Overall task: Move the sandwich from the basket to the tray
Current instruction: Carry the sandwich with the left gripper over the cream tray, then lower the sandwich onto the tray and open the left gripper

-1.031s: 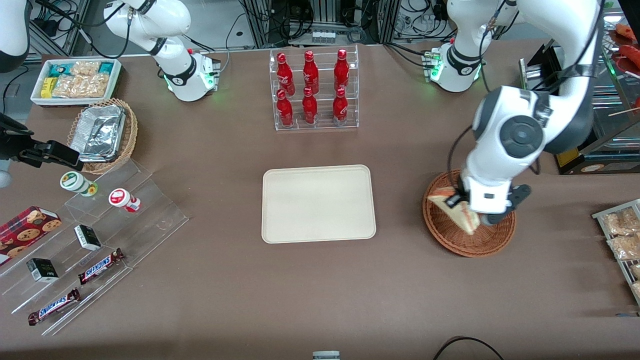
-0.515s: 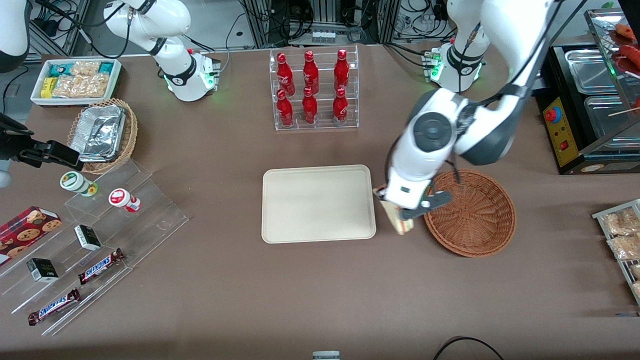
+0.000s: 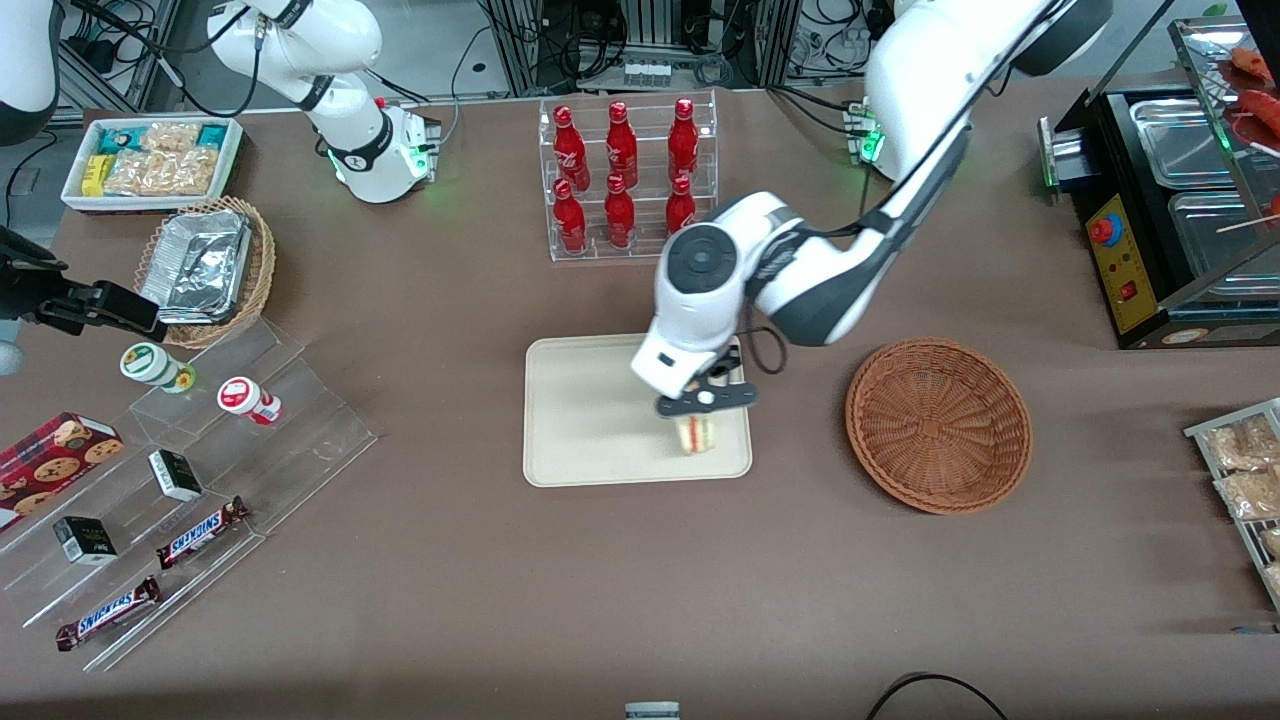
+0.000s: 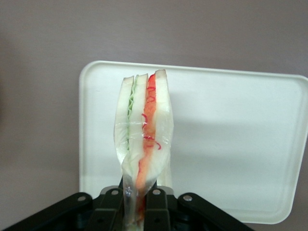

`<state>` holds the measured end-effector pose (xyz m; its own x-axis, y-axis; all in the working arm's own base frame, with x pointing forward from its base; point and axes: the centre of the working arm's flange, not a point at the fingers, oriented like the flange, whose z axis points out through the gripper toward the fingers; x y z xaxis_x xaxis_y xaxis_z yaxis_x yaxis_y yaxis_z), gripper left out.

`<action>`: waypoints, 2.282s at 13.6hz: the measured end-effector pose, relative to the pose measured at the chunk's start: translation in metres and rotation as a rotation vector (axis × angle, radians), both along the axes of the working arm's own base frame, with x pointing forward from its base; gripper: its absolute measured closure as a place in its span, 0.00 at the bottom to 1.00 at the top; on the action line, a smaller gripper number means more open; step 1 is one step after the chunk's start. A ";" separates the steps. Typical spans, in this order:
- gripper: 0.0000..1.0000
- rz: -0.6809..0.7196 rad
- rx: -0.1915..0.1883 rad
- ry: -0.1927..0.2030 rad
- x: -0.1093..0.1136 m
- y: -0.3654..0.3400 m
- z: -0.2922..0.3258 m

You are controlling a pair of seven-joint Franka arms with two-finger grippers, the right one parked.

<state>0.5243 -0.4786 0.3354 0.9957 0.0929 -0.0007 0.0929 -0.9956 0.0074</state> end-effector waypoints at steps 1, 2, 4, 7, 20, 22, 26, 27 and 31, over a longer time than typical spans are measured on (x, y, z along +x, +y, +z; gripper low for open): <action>0.85 -0.023 -0.006 -0.002 -0.007 -0.012 -0.010; 0.85 -0.050 -0.004 -0.006 -0.015 -0.023 -0.021; 0.85 -0.092 0.015 -0.007 -0.026 -0.036 -0.043; 0.85 -0.117 0.027 0.007 -0.035 -0.044 -0.066; 0.79 -0.149 0.035 -0.014 -0.054 -0.069 -0.098; 0.57 -0.149 0.036 -0.016 -0.053 -0.069 -0.098; 0.18 -0.141 0.025 -0.029 -0.048 -0.070 -0.091; 0.07 -0.134 0.017 -0.039 -0.044 -0.071 -0.084; 0.00 -0.071 0.019 -0.092 -0.014 -0.060 -0.031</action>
<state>0.5099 -0.5387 0.3039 0.9955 0.0215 0.0924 0.0222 -0.9997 -0.0068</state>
